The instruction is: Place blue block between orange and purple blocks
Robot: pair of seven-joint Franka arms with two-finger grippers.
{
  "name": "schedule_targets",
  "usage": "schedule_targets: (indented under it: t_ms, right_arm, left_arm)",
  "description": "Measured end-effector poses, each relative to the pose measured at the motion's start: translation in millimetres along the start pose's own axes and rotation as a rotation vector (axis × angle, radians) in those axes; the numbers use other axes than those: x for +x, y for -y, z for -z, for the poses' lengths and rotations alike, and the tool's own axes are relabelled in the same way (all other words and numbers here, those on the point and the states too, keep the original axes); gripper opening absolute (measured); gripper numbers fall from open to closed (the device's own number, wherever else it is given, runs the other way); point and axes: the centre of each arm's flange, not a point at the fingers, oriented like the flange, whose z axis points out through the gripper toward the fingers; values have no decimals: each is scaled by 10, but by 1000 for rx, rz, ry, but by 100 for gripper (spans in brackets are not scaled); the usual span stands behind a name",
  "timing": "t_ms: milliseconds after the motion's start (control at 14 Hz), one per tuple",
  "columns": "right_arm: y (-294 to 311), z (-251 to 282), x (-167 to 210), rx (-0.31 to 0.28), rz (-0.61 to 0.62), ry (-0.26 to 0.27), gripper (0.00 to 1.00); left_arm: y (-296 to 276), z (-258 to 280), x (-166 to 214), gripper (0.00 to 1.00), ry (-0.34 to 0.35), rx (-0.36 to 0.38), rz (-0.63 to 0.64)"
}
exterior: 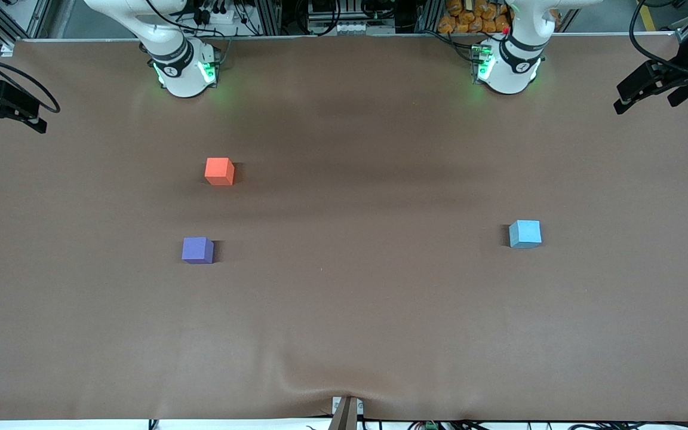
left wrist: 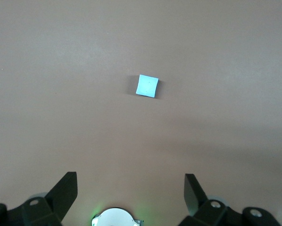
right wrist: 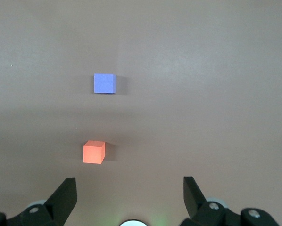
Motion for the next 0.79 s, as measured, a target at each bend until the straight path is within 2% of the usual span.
schedule_targets:
  t_ms: [357, 786]
  right_arm:
    - [-14, 27, -5, 0, -4, -5, 100]
    - [-29, 24, -11, 0, -8, 0, 100]
  left_arm:
    - [63, -12, 64, 100, 3, -3, 13]
    - [84, -75, 75, 100, 40, 4, 16]
